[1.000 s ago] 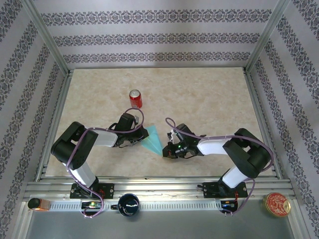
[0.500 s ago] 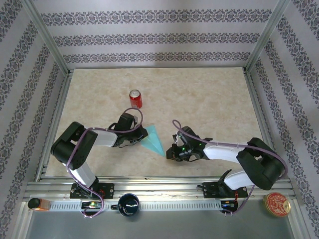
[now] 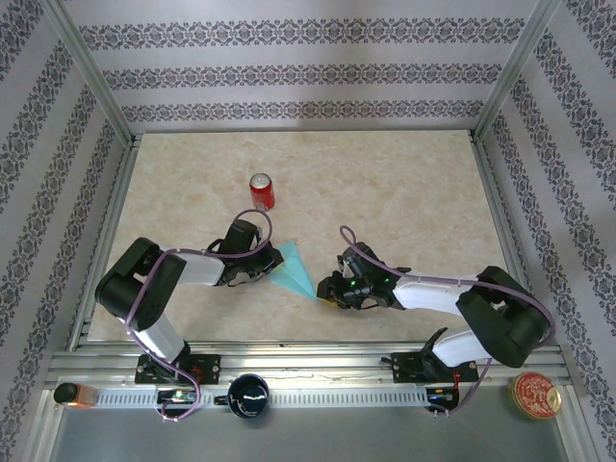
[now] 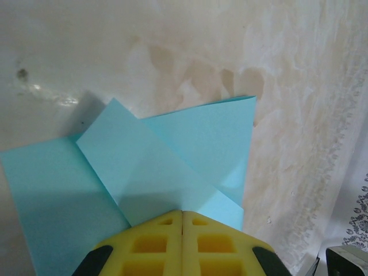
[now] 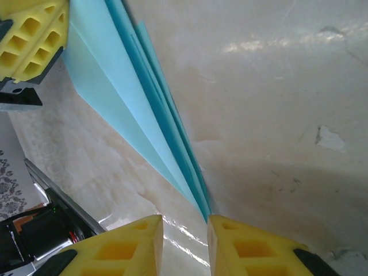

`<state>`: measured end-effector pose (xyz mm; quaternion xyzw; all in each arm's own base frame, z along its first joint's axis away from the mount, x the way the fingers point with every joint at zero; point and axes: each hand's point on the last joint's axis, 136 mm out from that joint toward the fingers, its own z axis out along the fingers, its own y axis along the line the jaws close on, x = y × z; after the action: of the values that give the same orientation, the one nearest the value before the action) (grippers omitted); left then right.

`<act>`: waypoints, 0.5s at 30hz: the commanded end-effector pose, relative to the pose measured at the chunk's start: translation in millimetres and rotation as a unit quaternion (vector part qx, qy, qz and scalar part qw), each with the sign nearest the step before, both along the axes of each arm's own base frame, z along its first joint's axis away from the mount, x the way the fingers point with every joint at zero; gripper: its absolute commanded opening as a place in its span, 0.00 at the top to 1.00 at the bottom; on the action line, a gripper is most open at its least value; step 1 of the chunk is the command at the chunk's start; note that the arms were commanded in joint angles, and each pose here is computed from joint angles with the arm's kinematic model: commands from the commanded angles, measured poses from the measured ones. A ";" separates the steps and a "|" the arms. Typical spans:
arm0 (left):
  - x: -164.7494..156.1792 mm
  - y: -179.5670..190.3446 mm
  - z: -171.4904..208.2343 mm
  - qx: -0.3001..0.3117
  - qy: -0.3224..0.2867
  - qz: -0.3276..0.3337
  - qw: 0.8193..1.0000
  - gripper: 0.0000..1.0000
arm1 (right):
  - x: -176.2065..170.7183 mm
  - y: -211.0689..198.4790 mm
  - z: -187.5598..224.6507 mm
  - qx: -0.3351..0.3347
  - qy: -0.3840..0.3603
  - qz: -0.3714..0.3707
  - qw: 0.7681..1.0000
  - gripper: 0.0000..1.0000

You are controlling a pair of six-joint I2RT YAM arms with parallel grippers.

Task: Fold a paper plane with a square sheet of paper (pick it up from the middle)
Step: Turn over the paper at the center of the table.

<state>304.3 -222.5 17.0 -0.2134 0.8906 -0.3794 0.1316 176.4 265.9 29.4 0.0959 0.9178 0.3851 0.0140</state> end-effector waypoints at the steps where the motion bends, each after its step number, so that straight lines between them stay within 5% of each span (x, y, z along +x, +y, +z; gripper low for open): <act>1: -18.5 22.8 -27.1 0.044 0.053 0.025 0.997 0.97 | -3.4 3.8 -5.2 0.003 0.014 -0.002 1.000 0.72; 15: -16.7 24.2 -23.7 0.050 0.049 0.027 0.997 0.96 | -5.2 17.5 -8.2 0.026 0.030 0.020 0.999 0.73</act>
<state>304.3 -220.2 17.1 -0.2168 0.8917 -0.3742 0.1338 174.1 269.2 19.9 0.1042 0.9168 0.3855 -0.0085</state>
